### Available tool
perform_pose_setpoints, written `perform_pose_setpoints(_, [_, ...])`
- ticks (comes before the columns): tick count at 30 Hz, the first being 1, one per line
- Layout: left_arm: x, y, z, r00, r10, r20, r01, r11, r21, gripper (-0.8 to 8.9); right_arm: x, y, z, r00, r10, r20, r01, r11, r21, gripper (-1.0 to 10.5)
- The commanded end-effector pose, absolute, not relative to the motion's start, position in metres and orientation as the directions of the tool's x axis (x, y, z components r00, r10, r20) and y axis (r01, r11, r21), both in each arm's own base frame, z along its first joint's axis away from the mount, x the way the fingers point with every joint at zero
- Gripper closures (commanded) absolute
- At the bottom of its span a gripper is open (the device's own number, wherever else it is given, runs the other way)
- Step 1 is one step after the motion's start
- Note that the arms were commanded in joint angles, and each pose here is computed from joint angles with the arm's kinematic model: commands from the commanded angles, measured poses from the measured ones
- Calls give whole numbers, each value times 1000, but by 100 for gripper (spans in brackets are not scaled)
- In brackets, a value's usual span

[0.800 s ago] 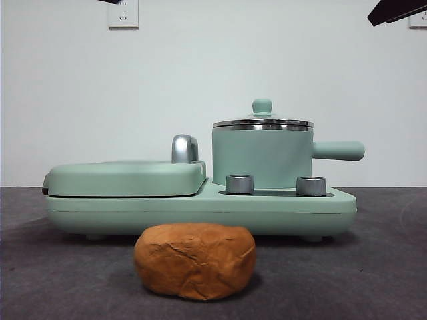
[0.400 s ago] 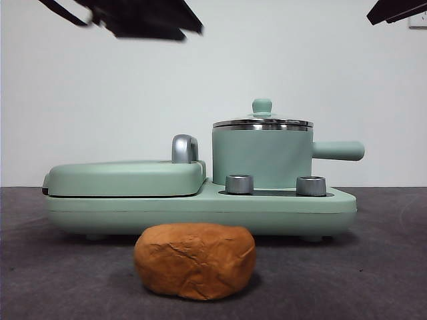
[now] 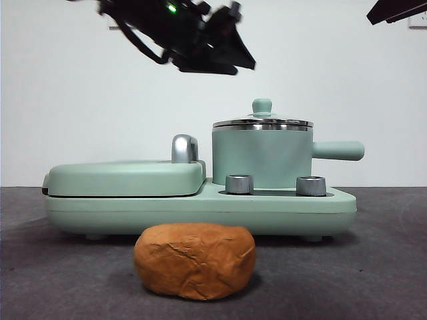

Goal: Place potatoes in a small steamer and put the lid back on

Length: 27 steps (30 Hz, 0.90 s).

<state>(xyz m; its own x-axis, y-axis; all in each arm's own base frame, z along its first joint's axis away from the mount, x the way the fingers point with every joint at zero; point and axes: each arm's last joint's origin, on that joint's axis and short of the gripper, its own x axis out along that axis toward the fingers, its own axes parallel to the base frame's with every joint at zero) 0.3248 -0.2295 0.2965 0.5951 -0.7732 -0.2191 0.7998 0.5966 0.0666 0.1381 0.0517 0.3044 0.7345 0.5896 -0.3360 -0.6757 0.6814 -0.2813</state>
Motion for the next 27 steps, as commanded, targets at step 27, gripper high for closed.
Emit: perform_pose_setpoints(27, [374, -271, 255, 576, -771, -272, 814, 572, 100, 596, 139, 53, 312, 742, 598, -302, -669, 686, -285, 661])
